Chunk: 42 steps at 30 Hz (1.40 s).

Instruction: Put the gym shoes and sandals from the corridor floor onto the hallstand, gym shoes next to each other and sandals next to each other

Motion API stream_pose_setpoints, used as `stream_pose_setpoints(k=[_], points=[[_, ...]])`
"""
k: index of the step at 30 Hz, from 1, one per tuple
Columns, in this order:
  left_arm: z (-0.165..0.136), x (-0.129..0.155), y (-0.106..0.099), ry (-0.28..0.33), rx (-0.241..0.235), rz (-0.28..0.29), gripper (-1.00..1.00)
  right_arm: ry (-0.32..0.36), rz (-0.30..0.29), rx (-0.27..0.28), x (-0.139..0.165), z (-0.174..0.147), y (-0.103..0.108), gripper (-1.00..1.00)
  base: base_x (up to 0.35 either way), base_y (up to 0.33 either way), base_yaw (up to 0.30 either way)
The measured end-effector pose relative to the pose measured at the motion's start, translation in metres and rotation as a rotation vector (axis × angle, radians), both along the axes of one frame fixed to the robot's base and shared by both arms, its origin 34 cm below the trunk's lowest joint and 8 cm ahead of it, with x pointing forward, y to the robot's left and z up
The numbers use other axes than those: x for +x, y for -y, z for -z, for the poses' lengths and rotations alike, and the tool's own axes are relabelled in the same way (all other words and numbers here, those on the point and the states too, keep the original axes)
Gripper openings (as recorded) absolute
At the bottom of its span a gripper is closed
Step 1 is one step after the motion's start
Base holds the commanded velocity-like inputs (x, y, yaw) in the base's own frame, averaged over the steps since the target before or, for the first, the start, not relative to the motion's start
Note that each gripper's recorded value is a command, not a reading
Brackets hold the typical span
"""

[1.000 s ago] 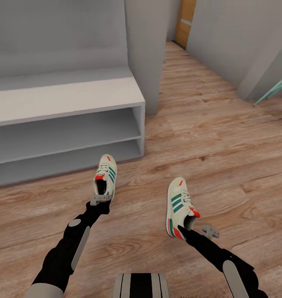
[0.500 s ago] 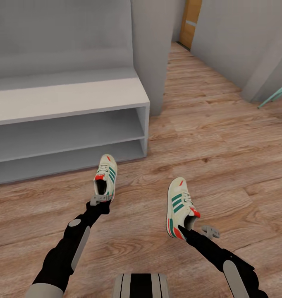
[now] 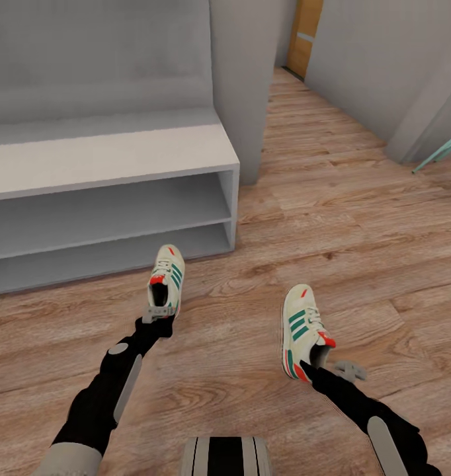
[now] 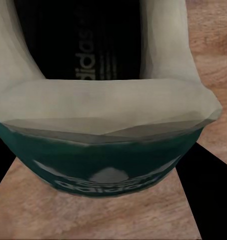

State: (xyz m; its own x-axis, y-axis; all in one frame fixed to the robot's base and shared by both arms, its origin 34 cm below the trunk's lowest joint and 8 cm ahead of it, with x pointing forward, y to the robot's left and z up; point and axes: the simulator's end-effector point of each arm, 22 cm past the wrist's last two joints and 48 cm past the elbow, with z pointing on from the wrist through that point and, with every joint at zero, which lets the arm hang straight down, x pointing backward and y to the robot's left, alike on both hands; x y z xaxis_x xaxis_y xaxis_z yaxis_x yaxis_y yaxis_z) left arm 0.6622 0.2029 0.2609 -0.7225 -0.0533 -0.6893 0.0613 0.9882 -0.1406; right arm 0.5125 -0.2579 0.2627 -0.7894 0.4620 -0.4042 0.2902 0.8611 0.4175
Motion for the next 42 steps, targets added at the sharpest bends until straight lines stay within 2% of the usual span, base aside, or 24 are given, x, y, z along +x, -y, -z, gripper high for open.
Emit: stream_pose_setpoints(k=[1, 6, 16, 20, 26, 32, 33, 37, 42], points=[[-0.001, 0.001, 0.003, -0.002, -0.007, 0.003, -1.00, -0.004, -0.005, -0.009, -0.001, 0.001, 0.004, -1.00, 0.000, 0.000, 0.000], [0.004, -0.012, 0.009, -0.010, -0.033, -0.002, -1.00, -0.011, -0.019, 0.105, -0.003, -0.003, -0.035, -1.00, 0.000, 0.000, 0.000], [0.014, -0.036, 0.009, -0.011, -0.034, -0.008, -1.00, 0.004, -0.036, 0.324, -0.001, -0.022, -0.107, -1.00, 0.000, 0.000, 0.000], [0.021, -0.049, 0.009, -0.033, -0.035, -0.009, -1.00, 0.006, -0.035, 0.377, -0.001, -0.028, -0.126, -1.00, 0.000, 0.000, 0.000], [0.021, -0.049, 0.010, -0.033, -0.036, -0.008, -1.00, -0.003, -0.066, 0.399, -0.005, -0.031, -0.142, -1.00, 0.000, 0.000, 0.000], [0.021, -0.049, 0.010, -0.034, -0.036, -0.008, -1.00, 0.001, -0.055, 0.385, -0.003, -0.030, -0.133, -1.00, 0.000, 0.000, 0.000], [0.021, -0.049, 0.010, -0.034, -0.036, -0.007, -1.00, 0.011, -0.009, 0.353, 0.003, -0.027, -0.108, -1.00, 0.000, 0.000, 0.000], [0.021, -0.050, 0.010, -0.035, -0.036, -0.006, -1.00, 0.024, 0.070, 0.313, 0.008, -0.024, -0.069, -1.00, 0.000, 0.000, 0.000], [0.021, -0.050, 0.011, -0.035, -0.036, -0.006, -1.00, 0.028, 0.090, 0.281, 0.009, -0.023, -0.046, -1.00, 0.000, 0.000, 0.000]])
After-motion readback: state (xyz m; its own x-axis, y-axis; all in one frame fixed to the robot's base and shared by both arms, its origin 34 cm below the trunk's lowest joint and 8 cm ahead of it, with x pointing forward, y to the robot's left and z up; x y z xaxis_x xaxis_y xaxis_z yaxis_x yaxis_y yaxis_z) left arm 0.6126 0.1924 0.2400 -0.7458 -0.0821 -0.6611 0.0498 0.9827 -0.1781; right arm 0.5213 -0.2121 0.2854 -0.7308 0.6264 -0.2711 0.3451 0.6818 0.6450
